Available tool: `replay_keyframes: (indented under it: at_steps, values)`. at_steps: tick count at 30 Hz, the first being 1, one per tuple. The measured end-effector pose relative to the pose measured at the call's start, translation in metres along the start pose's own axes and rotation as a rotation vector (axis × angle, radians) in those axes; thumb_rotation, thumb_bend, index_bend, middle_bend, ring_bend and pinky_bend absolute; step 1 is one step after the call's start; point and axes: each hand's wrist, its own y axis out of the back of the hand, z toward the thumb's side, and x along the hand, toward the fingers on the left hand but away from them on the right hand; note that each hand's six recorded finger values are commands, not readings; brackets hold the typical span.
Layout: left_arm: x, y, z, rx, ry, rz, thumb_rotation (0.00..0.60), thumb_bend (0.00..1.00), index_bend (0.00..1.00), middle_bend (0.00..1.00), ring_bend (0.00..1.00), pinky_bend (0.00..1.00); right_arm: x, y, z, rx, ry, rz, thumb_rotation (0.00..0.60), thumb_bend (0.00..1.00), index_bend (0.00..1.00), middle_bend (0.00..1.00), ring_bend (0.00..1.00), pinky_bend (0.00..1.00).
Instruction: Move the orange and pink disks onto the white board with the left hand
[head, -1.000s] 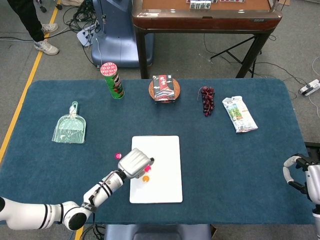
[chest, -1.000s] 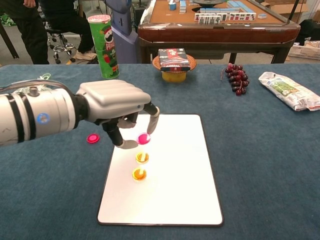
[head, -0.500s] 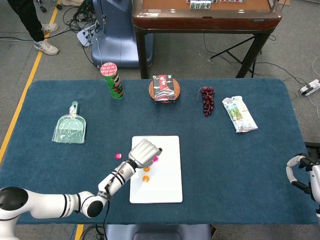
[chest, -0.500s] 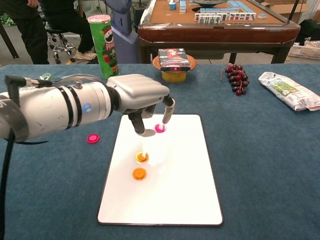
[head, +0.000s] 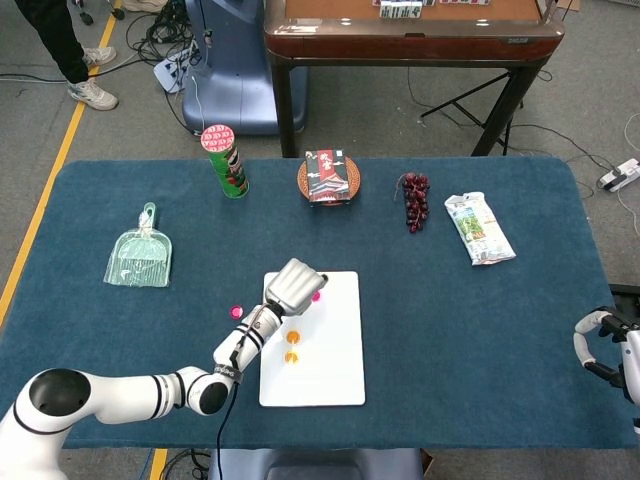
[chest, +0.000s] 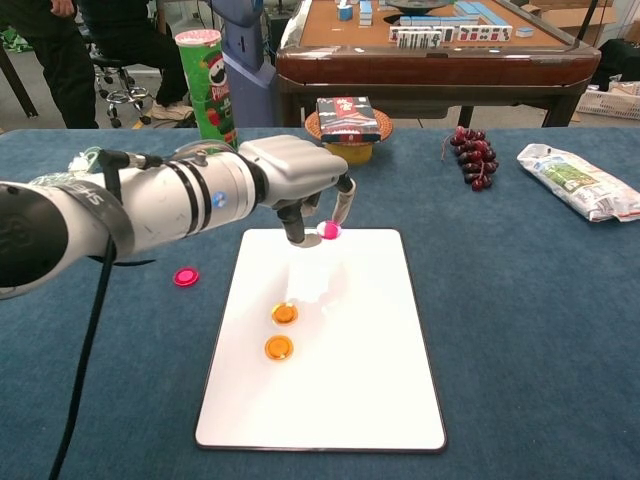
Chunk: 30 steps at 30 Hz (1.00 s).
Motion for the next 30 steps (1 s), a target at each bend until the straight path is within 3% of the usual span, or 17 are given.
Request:
replay_keyframes:
  at_steps: [3, 7, 18, 30]
  values:
    - [0.002, -0.003, -0.003, 0.017, 0.016, -0.003, 0.6, 0.36, 0.3, 1.0, 1.0, 1.0, 0.0, 0.0, 0.0, 0.001, 0.0, -0.001, 0.6, 0.39, 0.57, 0.49, 0.54, 0.56]
    - [0.001, -0.008, -0.006, 0.036, 0.03, -0.017, 0.6, 0.34, 0.26, 1.0, 1.0, 1.0, 0.0, -0.001, 0.0, 0.003, 0.0, 0.003, 0.6, 0.39, 0.57, 0.49, 0.54, 0.56]
    - [-0.036, -0.028, -0.017, 0.04, 0.024, -0.085, 0.6, 0.34, 0.38, 1.0, 1.0, 1.0, 0.0, -0.004, 0.003, 0.01, 0.006, 0.01, 0.6, 0.39, 0.57, 0.49, 0.54, 0.56]
    - [-0.083, -0.052, -0.062, 0.004, 0.106, -0.136, 0.6, 0.34, 0.43, 1.0, 1.0, 1.0, -0.001, -0.014, 0.009, 0.027, 0.018, 0.037, 0.6, 0.39, 0.57, 0.49, 0.54, 0.56]
